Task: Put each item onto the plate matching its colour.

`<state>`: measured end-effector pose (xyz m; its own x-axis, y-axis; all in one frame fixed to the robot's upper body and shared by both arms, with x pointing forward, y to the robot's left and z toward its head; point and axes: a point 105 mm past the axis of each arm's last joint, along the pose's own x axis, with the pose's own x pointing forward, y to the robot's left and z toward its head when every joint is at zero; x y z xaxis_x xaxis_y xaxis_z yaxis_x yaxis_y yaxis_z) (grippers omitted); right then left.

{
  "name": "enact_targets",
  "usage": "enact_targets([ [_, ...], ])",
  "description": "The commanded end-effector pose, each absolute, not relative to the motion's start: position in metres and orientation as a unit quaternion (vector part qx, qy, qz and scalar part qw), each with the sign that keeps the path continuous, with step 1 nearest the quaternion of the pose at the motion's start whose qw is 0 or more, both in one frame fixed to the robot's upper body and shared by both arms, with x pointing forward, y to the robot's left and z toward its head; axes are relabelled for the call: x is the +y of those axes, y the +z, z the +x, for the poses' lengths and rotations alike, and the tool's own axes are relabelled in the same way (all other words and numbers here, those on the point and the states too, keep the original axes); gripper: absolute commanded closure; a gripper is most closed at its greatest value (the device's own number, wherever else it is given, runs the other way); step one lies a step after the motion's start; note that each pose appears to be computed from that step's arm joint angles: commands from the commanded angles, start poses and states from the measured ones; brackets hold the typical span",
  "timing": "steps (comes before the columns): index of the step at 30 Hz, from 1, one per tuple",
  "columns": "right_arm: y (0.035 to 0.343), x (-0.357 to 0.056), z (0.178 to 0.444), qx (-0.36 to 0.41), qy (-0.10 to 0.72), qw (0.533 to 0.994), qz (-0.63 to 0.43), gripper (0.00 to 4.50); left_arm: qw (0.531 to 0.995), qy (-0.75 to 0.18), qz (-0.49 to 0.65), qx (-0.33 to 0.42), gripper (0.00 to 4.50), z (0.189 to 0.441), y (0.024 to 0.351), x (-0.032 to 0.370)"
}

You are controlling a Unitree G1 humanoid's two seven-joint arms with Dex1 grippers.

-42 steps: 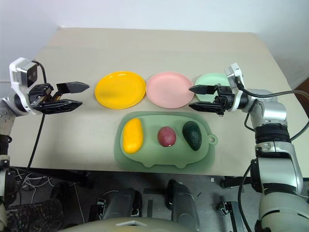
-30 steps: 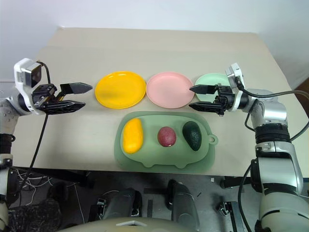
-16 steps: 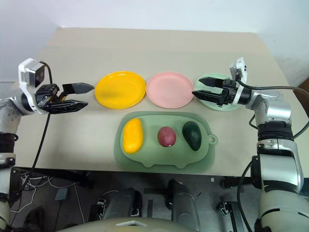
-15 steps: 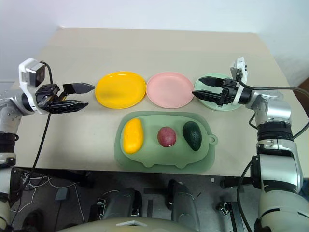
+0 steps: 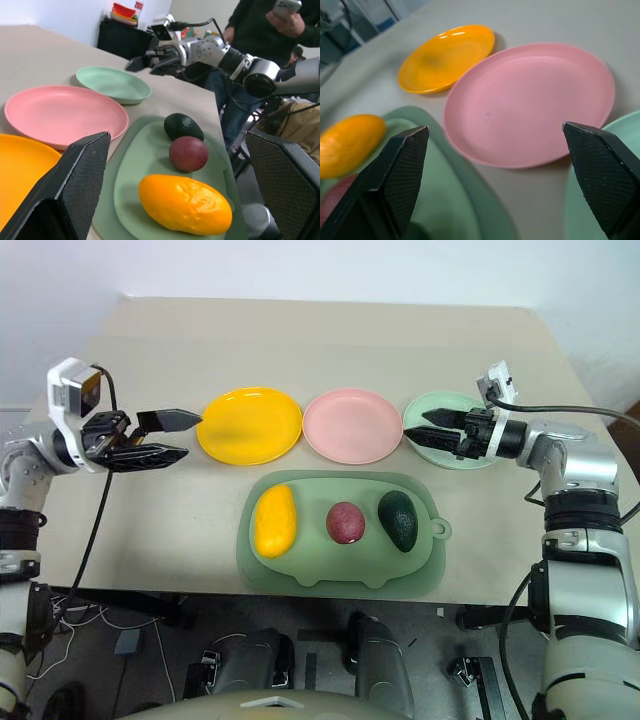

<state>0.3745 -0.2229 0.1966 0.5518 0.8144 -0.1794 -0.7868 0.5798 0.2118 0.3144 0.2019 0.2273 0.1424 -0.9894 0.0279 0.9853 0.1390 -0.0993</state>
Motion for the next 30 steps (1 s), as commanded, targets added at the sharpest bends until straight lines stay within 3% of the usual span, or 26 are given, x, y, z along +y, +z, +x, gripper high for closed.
enact_targets([
  [1,0.216,-0.224,0.367,0.145,0.462,0.875,0.011,0.0,0.75,-0.661,-0.038,0.013,0.01,0.314,0.236,0.2],
  [5,0.214,-0.214,0.345,0.21,0.502,0.838,0.047,0.0,0.748,-0.662,-0.042,0.015,0.01,0.315,0.237,0.2],
  [17,0.196,-0.201,0.313,0.285,0.46,0.84,0.025,0.0,0.743,-0.668,-0.041,0.009,0.01,0.313,0.234,0.198],
  [27,0.217,-0.19,0.304,0.316,0.413,0.851,0.072,0.0,0.743,-0.667,-0.051,0.019,0.01,0.314,0.226,0.198],
  [30,0.198,-0.184,0.296,0.363,0.405,0.836,0.064,0.0,0.741,-0.669,-0.054,0.021,0.01,0.314,0.225,0.196],
])
